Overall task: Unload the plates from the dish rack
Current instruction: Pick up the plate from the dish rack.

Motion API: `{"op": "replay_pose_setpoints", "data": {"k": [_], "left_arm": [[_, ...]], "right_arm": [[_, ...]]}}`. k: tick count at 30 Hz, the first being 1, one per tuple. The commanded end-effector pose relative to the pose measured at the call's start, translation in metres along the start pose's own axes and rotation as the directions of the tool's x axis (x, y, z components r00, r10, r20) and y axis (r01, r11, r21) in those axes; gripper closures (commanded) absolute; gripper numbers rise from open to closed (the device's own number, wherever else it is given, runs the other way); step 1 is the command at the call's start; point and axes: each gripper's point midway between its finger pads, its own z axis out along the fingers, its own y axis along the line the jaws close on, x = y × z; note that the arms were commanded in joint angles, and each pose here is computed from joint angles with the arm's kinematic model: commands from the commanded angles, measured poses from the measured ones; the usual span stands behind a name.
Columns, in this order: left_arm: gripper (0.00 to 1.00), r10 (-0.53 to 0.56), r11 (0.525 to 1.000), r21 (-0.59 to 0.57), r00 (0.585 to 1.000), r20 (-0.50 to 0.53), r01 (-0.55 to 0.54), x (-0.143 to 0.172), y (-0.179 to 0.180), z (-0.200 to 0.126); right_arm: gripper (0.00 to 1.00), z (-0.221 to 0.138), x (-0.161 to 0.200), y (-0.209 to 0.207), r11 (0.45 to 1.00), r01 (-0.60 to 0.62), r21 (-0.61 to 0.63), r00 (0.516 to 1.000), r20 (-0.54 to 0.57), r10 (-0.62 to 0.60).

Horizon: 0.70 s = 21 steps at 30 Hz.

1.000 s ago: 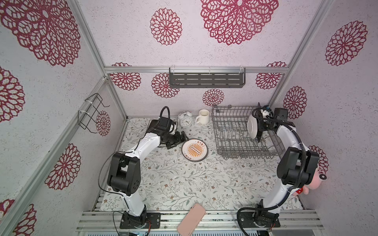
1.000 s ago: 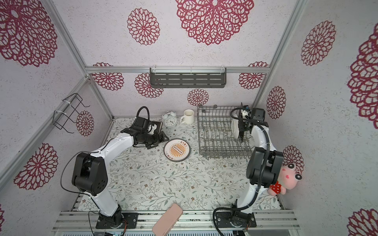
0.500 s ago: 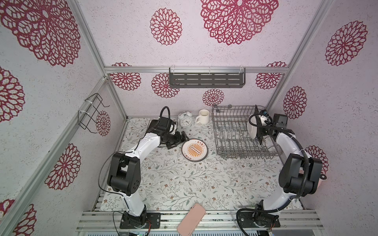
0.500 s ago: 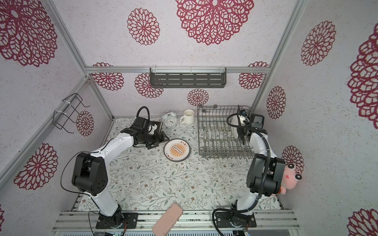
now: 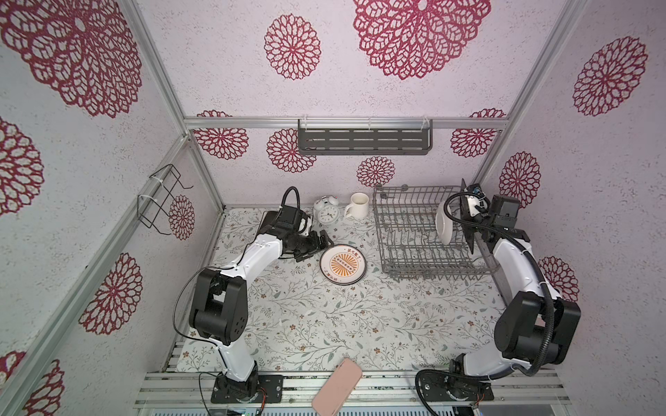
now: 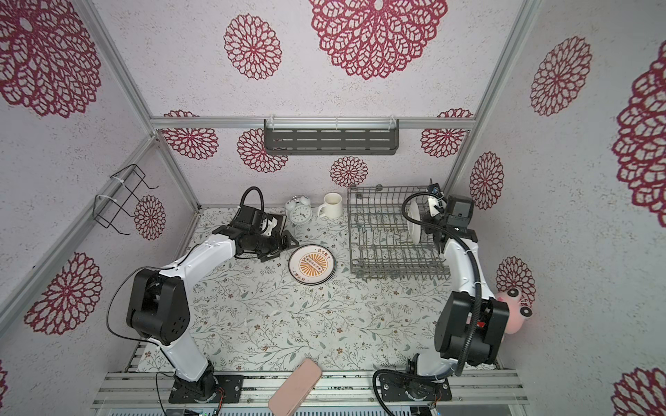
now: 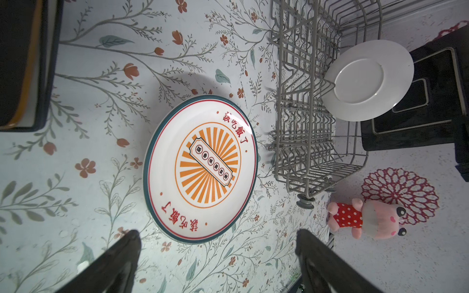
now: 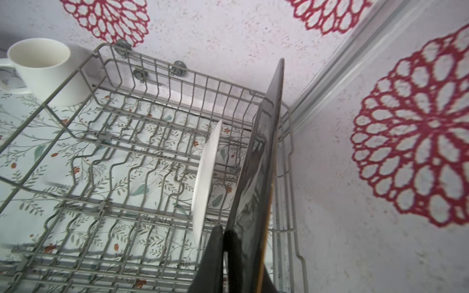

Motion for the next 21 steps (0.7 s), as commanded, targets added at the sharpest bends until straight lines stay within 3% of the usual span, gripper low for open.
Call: {"op": "replay_pose_setpoints", "data": {"k": [1,21], "left_arm": [[0.03,0.026,0.999,0.041,0.999,0.044,-0.028,-0.009,-0.013,-0.013],[0.02,0.030,0.997,0.071,0.998,0.050,-0.033,-0.007,-0.017,-0.015]], "right_arm": [[1.00,-0.070,-0.113,-0.043,0.981,0.025,0.190,0.930,0.357,-0.093],[1.00,-0.125,-0.168,0.064,0.987,0.158,-0.012,0.870,0.475,-0.134]]}}
